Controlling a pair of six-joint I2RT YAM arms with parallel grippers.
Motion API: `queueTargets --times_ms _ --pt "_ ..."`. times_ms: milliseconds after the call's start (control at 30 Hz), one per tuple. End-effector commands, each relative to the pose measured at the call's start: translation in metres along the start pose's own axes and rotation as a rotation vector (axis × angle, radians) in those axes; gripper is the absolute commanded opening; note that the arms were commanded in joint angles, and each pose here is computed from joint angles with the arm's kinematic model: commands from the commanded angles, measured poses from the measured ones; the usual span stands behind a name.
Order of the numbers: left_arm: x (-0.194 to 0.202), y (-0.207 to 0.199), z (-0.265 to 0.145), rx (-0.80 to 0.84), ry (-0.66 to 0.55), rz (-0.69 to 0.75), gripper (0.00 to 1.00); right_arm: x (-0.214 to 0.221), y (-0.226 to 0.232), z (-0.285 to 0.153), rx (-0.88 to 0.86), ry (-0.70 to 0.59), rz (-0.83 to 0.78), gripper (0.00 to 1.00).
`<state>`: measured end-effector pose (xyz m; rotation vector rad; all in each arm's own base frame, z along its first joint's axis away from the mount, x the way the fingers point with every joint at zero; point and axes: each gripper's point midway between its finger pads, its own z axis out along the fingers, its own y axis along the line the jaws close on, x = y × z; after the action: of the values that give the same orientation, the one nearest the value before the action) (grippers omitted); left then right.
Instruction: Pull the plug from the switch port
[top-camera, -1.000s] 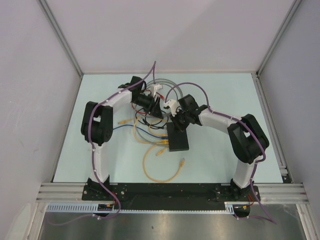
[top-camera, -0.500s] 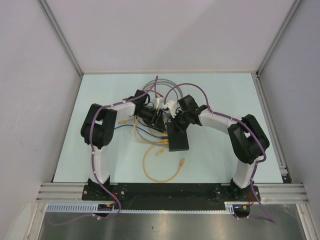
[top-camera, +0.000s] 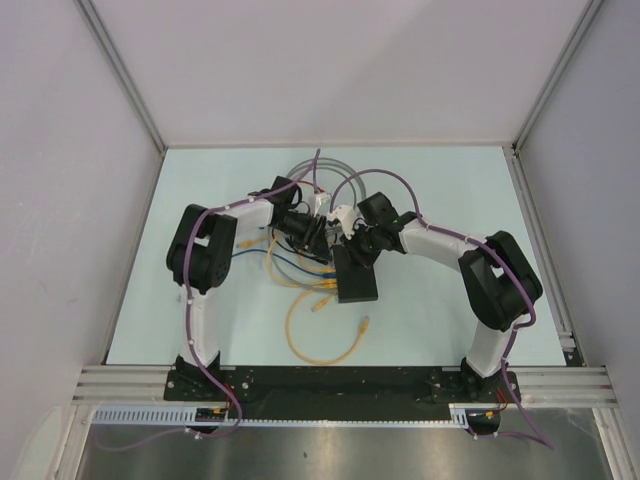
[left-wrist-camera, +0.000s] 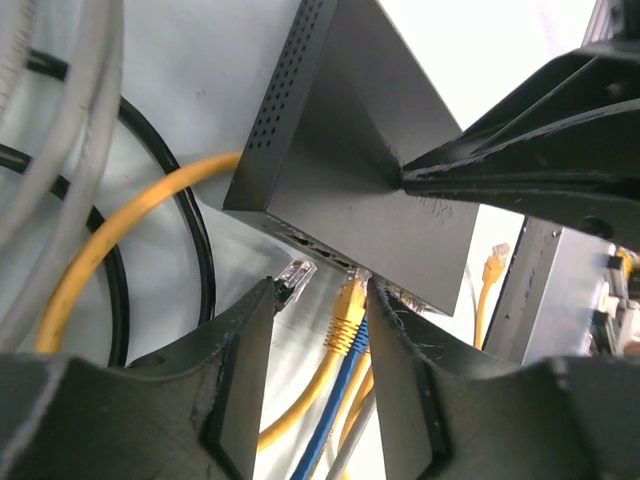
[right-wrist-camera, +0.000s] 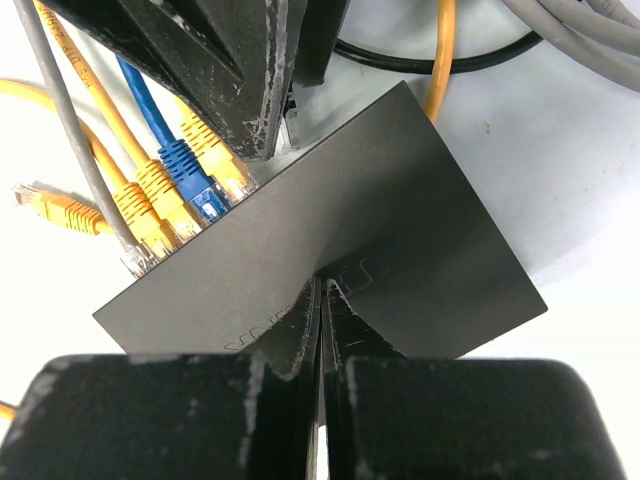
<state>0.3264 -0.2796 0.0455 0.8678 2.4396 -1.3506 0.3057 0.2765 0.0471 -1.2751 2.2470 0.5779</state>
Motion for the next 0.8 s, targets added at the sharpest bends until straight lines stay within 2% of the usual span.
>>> queueTargets --times_ms 0,333,467,633,667,767 --pt "-0.002 -0.008 0.003 0.068 0.014 0.035 0.46 0.06 0.017 0.004 -0.047 0.196 0.047 0.0" --pt "0.006 -0.006 0.006 0.073 0.028 0.035 0.4 0.061 0.018 0.006 -0.045 0.202 0.041 0.0" --pt "-0.015 -0.02 -0.012 0.011 -0.056 0.128 0.43 0.062 0.018 0.006 -0.047 0.206 0.041 0.0" --pt "-0.01 -0.021 -0.019 -0.035 -0.032 0.131 0.31 0.064 0.019 0.009 -0.05 0.212 0.045 0.0" --pt "-0.007 -0.017 -0.02 -0.051 -0.022 0.138 0.25 0.064 0.019 0.009 -0.052 0.211 0.045 0.0" --pt "0.007 -0.012 -0.016 -0.043 0.028 0.109 0.2 0.064 0.02 0.01 -0.054 0.212 0.046 0.0"
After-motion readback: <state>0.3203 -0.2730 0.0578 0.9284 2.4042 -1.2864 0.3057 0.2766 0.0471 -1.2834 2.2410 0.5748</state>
